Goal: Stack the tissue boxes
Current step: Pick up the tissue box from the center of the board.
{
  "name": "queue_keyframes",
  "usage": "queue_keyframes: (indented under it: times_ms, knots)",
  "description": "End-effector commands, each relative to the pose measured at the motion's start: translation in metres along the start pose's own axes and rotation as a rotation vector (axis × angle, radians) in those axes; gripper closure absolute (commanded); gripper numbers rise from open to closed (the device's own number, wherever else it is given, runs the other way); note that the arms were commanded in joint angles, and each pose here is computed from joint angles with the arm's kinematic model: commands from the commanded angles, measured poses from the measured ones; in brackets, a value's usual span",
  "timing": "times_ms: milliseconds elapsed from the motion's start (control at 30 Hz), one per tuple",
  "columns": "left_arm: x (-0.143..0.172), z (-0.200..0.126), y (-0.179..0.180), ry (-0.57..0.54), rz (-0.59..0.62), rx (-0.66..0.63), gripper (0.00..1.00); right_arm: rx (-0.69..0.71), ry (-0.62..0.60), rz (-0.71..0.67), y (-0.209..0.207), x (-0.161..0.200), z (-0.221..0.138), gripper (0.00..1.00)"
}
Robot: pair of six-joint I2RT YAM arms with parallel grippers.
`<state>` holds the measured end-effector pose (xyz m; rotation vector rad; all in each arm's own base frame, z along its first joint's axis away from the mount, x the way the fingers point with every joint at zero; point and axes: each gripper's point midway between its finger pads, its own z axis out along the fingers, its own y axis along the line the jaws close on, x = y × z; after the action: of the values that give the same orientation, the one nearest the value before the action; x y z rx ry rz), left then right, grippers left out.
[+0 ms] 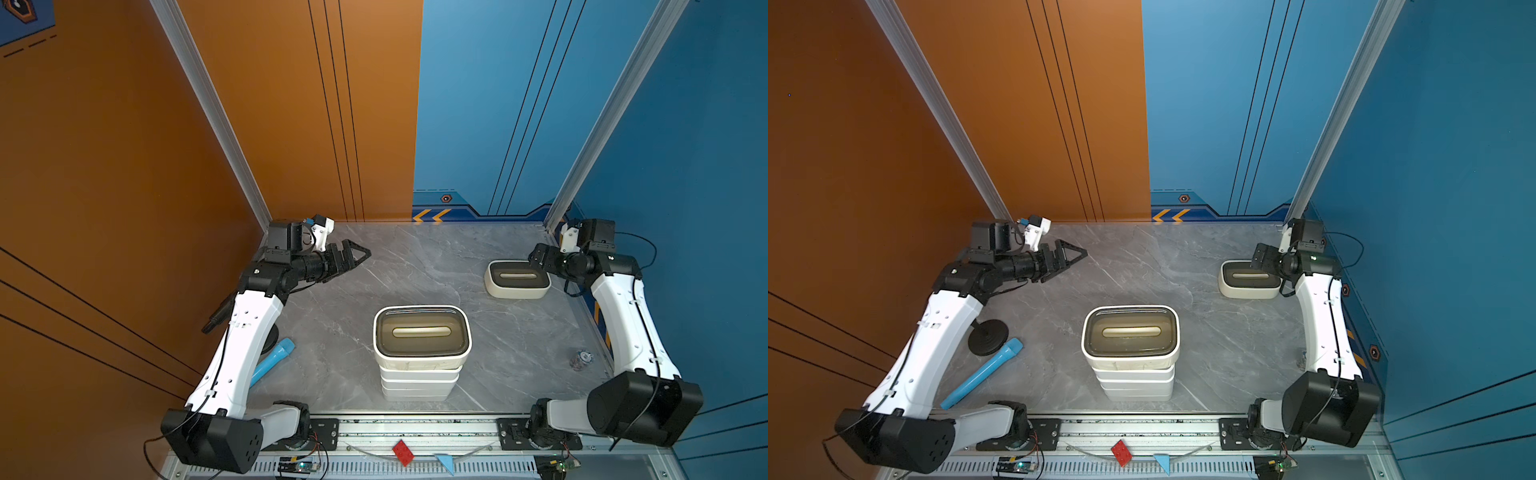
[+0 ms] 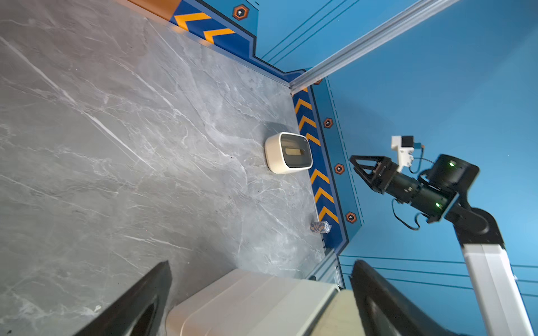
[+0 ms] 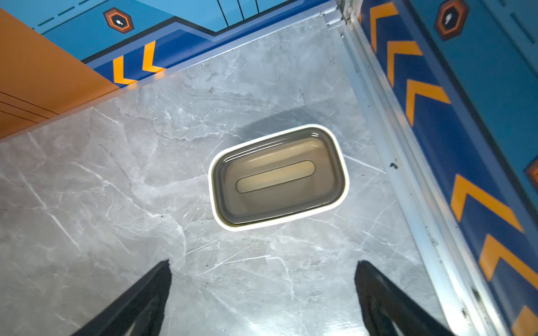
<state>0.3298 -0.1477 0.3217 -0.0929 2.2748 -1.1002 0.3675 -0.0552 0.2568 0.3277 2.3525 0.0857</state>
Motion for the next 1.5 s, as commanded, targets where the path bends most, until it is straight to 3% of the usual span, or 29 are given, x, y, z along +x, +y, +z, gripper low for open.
queue_keyframes:
  times_ms: [0, 100, 200, 333, 500, 600, 733, 1033, 1467]
  knots:
    - [-0.02, -0.002, -0.004, -0.079, 0.067, -0.007, 0.02, 0.054, -0.181, -0.25, 0.002, -0.031, -0.024, 0.0]
    - [-0.026, 0.002, -0.005, -0.113, 0.095, 0.031, 0.02, -0.001, -0.125, -0.631, 0.018, -0.006, -0.013, 0.0]
    - [-0.031, 0.006, -0.005, -0.131, 0.092, 0.087, 0.02, 0.016, -0.073, -0.764, 0.009, 0.001, -0.005, 0.0]
    - [-0.033, 0.016, 0.003, -0.114, 0.081, 0.147, 0.02, -0.063, 0.035, -0.941, 0.013, 0.021, 0.008, 0.0]
    - [-0.032, 0.028, 0.004, -0.096, 0.107, 0.242, 0.02, -0.079, 0.298, -1.37, 0.002, 0.07, 0.038, 0.08]
    - [-0.032, 0.033, 0.003, -0.095, 0.131, 0.276, 0.02, -0.076, 0.335, -1.466, -0.007, 0.07, 0.054, 0.11]
    - [-0.03, 0.046, 0.012, -0.082, 0.141, 0.298, 0.02, -0.082, 0.428, -1.506, -0.018, 0.069, 0.076, 0.27]
    - [-0.022, 0.059, 0.036, -0.05, 0.089, 0.292, 0.02, -0.346, 0.598, -1.385, -0.006, 0.095, 0.108, 0.27]
    - [-0.021, 0.064, 0.051, -0.038, 0.05, 0.28, 0.02, -0.371, 0.63, -1.347, -0.014, 0.096, 0.121, 0.29]
